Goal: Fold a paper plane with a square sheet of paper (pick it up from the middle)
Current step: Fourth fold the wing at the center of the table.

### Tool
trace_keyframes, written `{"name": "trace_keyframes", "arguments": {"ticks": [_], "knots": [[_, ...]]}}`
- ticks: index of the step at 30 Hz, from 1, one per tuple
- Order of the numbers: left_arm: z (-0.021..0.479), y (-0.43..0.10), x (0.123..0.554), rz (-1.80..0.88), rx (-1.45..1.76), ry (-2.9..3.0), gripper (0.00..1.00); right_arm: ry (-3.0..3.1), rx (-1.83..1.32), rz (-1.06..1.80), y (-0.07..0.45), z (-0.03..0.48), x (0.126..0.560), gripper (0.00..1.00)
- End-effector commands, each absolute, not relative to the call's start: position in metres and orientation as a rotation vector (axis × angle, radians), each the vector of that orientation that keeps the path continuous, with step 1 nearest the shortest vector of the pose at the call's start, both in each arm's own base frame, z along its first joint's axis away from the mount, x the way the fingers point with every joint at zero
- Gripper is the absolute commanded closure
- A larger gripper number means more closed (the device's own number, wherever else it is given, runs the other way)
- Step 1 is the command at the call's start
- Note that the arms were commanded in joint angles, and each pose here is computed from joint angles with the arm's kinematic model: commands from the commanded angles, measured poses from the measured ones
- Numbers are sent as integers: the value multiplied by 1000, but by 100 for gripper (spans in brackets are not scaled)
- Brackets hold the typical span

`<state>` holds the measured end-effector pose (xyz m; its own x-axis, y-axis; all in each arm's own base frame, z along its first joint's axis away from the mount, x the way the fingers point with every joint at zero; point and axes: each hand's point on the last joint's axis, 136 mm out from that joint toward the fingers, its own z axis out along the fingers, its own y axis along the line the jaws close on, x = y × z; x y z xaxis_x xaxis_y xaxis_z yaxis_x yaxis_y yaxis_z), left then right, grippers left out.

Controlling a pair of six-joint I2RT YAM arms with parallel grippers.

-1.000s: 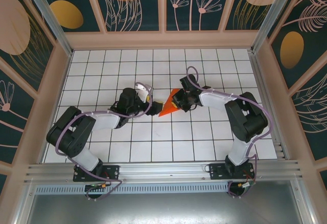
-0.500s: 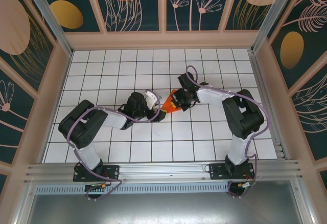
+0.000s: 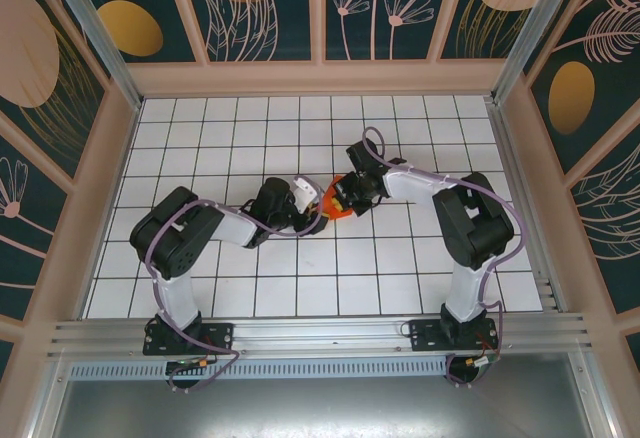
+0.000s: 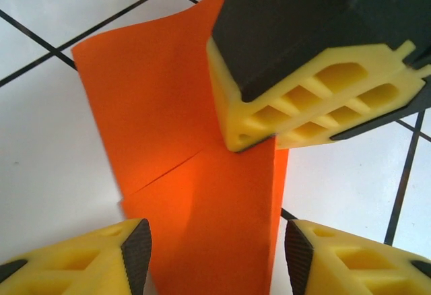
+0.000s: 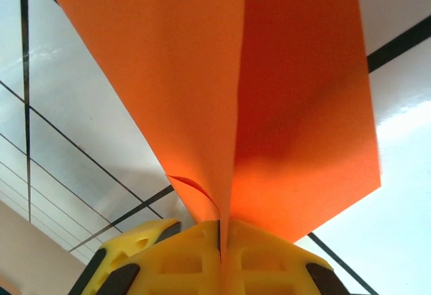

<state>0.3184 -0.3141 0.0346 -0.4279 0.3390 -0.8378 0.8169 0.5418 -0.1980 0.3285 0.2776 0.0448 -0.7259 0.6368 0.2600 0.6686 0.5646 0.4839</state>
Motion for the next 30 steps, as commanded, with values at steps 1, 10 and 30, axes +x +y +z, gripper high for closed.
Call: {"name": "trace_keyframes", "arguments": {"ticks": [1,10,30], "knots": [[34,-325,315,-821,985,1981,47,-2710,-1111,-868,281,45,328,94],[31,-326,317,-818,992,1998,69,-2726,-1065,-875,283,47,329,78],[37,-331,318,-966,777,2158,82,-3132,-815,-1139,227,92,376,40]]}}
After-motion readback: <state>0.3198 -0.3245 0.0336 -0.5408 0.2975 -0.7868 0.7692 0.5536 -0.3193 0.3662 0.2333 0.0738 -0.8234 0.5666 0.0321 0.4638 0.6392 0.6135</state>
